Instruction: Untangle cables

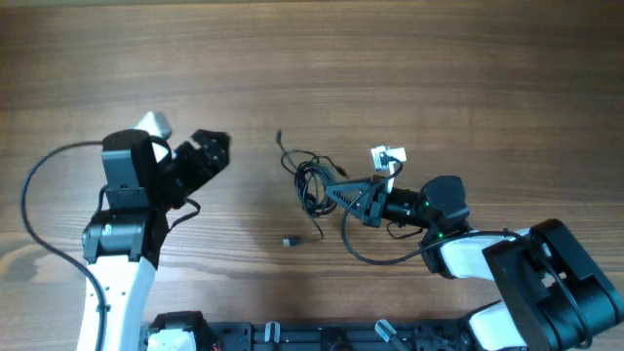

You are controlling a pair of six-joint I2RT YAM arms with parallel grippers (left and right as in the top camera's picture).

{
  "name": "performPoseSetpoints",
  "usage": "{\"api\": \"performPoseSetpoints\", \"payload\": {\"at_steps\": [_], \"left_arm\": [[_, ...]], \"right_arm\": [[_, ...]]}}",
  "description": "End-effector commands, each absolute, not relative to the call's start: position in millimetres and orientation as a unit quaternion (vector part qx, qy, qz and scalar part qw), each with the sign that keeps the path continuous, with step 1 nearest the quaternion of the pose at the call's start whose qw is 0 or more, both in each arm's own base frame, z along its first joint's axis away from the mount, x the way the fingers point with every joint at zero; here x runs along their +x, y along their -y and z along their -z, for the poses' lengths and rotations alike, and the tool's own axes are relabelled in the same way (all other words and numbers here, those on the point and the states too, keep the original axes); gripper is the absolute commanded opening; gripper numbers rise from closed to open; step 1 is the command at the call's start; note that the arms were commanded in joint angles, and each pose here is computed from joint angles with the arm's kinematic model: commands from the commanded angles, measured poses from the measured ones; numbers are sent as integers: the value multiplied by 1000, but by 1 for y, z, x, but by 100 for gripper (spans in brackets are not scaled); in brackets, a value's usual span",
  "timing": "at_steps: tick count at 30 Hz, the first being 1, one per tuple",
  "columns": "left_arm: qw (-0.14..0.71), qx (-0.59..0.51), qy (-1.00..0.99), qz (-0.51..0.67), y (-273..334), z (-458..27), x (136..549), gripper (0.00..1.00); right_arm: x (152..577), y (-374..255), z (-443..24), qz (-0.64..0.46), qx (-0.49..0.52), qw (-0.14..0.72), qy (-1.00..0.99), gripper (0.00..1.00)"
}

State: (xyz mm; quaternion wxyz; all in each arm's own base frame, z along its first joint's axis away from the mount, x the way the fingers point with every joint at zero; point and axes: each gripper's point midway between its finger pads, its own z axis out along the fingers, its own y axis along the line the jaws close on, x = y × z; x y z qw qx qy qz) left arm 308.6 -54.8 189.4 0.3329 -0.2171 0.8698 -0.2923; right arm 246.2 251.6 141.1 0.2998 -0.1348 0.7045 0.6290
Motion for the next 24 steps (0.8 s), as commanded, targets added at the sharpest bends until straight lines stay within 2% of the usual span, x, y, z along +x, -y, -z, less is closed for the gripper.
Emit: {"api": "performPoseSetpoints", "payload": {"at_steps": [1,6,9,10,14,16,19,22,24], "left_arm": [[354,35,-845,399,112,-225,286,95],[382,137,-808,428,147,-247,278,98],[411,219,-796,387,169,-244,276,83],[415,236,-800,362,173,-237,278,80],[406,323,-803,293,198,-204,280,82],[393,361,-809,245,205,-178,286,73],[384,356,-830,194,207,-149,307,68],[389,357,-828,191,215,-136,322,51],[380,357,-832,190,216,-125,325,20]], "right_arm": [[236,-253,-132,-618,-186,303,-701,4],[235,-252,-114,-608,-167,273,-727,4],[235,-252,-114,-608,-167,273,-726,4],[235,-252,-114,-608,-167,273,-727,4],[235,-252,-114,-608,-167,273,-726,4],[232,-252,-115,-611,-172,268,-724,4],[229,-253,-115,-615,-177,263,-722,4],[229,-253,-115,-615,-177,262,-722,4],[229,-253,-115,-615,-177,262,-722,4]]}}
